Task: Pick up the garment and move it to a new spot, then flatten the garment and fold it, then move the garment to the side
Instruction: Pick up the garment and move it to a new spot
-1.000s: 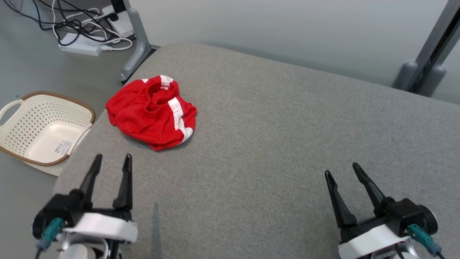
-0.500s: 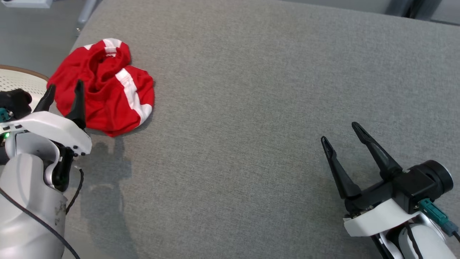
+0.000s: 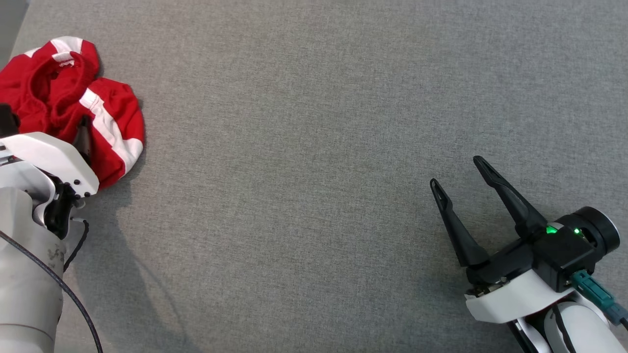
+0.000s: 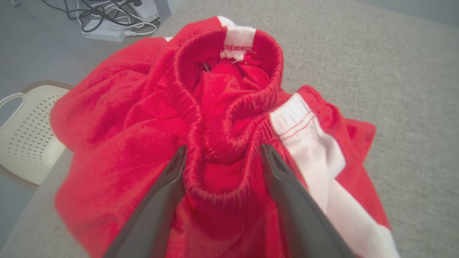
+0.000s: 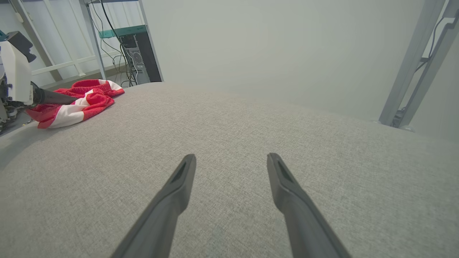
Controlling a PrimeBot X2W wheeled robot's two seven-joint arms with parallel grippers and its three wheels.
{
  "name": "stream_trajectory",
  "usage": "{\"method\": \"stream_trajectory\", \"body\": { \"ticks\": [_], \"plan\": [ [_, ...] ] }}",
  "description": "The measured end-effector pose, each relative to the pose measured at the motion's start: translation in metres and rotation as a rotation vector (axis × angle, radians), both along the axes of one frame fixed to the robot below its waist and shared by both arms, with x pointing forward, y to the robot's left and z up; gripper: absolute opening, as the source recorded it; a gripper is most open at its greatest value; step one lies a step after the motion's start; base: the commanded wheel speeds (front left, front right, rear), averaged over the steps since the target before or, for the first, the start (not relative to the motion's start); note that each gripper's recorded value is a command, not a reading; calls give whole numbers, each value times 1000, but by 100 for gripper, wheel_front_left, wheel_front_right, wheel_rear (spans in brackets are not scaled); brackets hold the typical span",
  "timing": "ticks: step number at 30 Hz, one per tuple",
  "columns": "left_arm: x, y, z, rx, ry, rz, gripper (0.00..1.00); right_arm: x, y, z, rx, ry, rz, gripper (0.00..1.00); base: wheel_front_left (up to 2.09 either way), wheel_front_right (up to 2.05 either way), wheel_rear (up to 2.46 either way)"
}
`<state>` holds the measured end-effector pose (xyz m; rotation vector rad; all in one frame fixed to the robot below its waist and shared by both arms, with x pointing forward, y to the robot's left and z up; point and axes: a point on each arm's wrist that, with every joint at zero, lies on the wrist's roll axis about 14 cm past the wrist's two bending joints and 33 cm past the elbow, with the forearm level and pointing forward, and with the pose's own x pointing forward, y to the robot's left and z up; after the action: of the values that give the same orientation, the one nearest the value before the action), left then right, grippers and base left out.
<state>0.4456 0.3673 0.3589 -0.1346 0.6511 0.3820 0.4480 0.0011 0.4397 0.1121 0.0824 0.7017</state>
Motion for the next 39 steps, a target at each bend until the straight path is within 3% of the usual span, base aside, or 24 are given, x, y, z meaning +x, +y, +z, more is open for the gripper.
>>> {"method": "stream_trajectory", "body": {
  "ticks": [5, 6, 7, 18, 30, 34, 39],
  "plan": [
    [2, 2, -14, -6, 54, 24, 100, 1, -4, -6, -8, 14, -9, 100, 0, 0, 0],
    [1, 2, -17, -15, 68, 31, 44, 1, -5, -7, -8, 16, -10, 100, 0, 0, 0],
    [0, 1, -20, -24, 84, 35, 0, 2, -5, -7, -9, 16, -11, 100, 0, 0, 0],
    [0, -1, -18, -31, 75, 25, 0, 3, -3, -3, -6, 1, -10, 100, 0, 0, 0],
    [32, -5, 58, 89, -249, -59, 0, 0, -2, 28, 35, -73, -35, 100, 0, 0, 0],
    [41, -26, 87, 93, -359, -122, 0, -2, -9, 43, 43, -110, -64, 100, 0, 0, 0],
    [48, -84, 131, 61, -521, -284, 0, 1, -40, 76, 45, -197, -168, 100, 0, 0, 0]
  ]
}}
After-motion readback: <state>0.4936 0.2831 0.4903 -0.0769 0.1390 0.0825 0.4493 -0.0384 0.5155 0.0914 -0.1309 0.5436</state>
